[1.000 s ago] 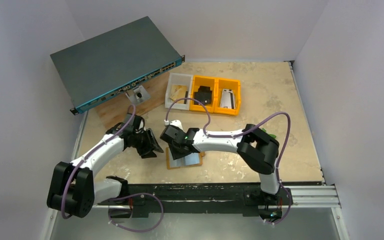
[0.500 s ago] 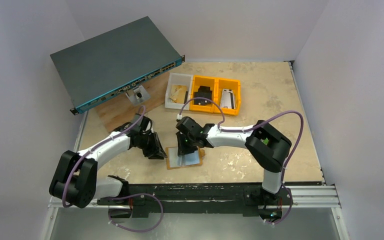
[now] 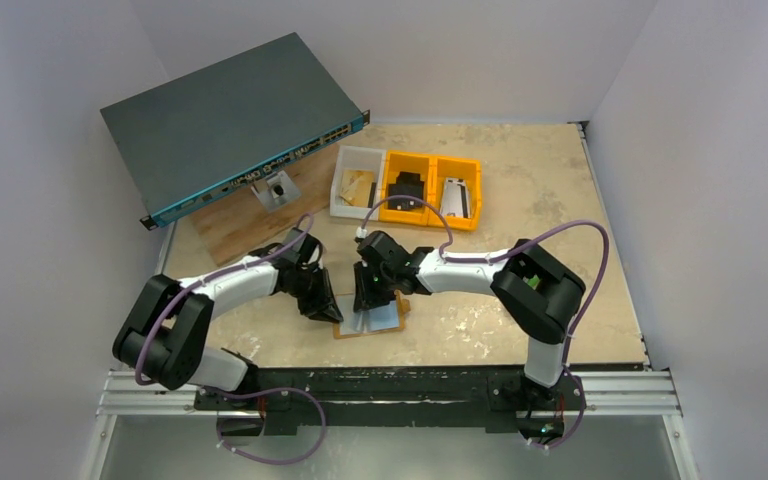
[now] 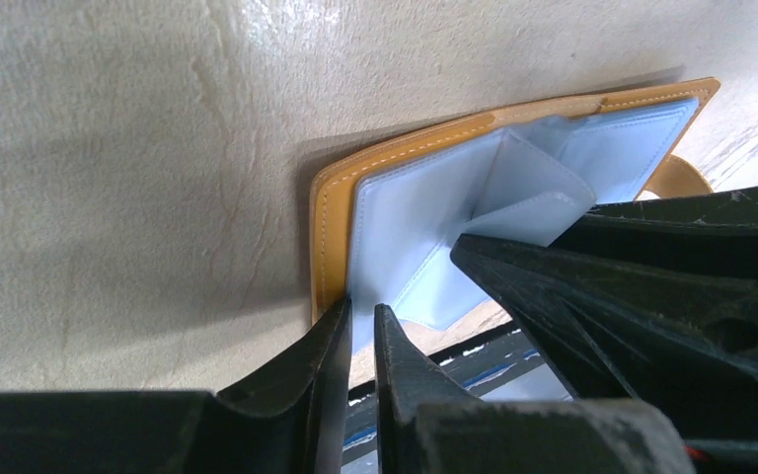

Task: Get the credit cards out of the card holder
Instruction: Remove the credit card from the card holder.

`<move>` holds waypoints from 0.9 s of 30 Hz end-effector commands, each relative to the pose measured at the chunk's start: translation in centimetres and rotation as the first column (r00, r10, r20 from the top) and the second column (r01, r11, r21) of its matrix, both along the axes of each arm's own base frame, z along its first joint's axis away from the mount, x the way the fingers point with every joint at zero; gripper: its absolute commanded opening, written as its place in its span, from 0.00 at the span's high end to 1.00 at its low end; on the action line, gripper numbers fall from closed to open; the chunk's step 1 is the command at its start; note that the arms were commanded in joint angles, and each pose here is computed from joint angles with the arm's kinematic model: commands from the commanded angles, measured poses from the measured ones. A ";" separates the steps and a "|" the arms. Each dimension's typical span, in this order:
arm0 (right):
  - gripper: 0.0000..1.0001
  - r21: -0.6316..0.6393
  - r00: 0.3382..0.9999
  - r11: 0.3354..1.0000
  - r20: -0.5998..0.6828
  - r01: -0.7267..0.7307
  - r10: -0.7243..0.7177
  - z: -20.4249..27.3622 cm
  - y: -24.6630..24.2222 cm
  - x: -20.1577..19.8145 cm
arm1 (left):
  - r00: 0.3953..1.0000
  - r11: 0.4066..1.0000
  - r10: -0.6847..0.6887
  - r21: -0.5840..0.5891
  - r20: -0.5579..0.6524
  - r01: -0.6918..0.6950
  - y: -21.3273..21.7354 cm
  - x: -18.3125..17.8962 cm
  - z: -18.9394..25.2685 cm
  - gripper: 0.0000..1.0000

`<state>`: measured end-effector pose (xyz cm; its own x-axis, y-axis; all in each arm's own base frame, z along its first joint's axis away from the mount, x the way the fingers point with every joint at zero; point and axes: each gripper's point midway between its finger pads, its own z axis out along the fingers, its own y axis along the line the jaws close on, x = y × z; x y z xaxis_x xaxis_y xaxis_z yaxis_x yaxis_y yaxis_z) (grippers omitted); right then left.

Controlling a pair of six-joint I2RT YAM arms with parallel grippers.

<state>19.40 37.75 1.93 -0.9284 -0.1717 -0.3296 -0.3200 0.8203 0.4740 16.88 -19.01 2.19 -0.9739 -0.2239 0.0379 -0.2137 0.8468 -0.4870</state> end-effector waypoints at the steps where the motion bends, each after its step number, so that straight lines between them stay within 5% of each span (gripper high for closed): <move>1: 0.80 -0.078 1.000 0.997 -0.023 -0.006 0.004 -2.9 -1.5 -1.0 | 0.998 1.000 0.004 -0.030 0.060 -0.002 -1.2 1.8 1.1 0.89; 9: 0.53 -0.071 1.000 0.997 -0.018 -0.007 0.006 -2.7 -1.4 -0.9 | 0.995 0.997 -0.010 -0.071 0.094 0.017 -2.0 2.2 2.5 0.98; 27: 0.44 -0.063 1.000 0.998 -0.019 0.007 -0.008 -2.2 -0.5 -0.2 | 0.993 0.982 -0.070 -0.167 0.095 0.085 -4.5 1.9 2.9 1.00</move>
<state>19.18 39.09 3.05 -0.9269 -0.1689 -0.3351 -0.3337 0.7793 0.5304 16.96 -20.03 2.42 -0.9799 -0.1965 0.0334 -0.1865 0.8449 -0.5013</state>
